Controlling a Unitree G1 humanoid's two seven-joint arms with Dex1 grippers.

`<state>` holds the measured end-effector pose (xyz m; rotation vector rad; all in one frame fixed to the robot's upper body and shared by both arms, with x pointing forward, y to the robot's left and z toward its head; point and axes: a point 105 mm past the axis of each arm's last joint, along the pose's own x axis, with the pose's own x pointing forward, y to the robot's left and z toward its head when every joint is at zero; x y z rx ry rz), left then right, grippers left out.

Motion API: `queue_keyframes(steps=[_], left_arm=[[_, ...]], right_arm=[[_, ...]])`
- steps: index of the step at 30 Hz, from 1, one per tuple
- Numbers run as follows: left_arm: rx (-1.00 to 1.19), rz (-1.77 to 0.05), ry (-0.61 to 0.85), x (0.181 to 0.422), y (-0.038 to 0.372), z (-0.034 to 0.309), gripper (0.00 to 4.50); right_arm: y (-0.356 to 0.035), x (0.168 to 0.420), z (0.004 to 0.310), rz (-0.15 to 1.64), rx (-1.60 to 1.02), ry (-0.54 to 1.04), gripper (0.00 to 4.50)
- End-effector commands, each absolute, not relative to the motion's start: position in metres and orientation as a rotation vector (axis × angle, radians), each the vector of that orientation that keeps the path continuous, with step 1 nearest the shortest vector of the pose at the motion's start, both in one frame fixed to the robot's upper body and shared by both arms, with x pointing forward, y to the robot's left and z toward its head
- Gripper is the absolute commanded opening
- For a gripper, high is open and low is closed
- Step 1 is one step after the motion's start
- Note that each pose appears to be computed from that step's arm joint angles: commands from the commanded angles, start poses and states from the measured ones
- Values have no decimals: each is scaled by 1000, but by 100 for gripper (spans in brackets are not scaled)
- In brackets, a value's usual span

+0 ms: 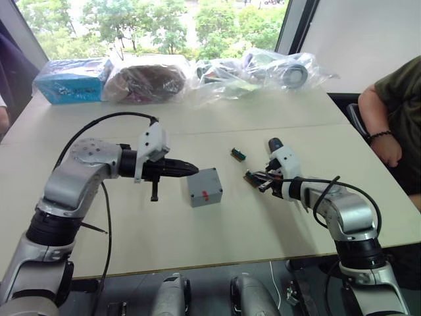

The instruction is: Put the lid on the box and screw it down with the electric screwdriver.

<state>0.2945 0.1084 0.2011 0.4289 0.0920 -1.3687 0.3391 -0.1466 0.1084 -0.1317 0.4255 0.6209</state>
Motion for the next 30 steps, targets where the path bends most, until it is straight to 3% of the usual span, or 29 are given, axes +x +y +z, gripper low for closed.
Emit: queue_keyframes(steps=[1, 9, 18, 30], left_arm=[[465, -1366, 70, 292, 110, 206, 0], [478, -1341, 103, 293, 120, 199, 0], [473, -1251, 97, 301, 135, 203, 0], [472, -1197, 99, 301, 142, 202, 0]], right_arm=[[-146, 342, 134, 632, -127, 336, 6], [-139, 335, 164, 669, -124, 310, 6], [-85, 330, 204, 869, -130, 265, 6], [-48, 341, 188, 1004, -192, 293, 6]])
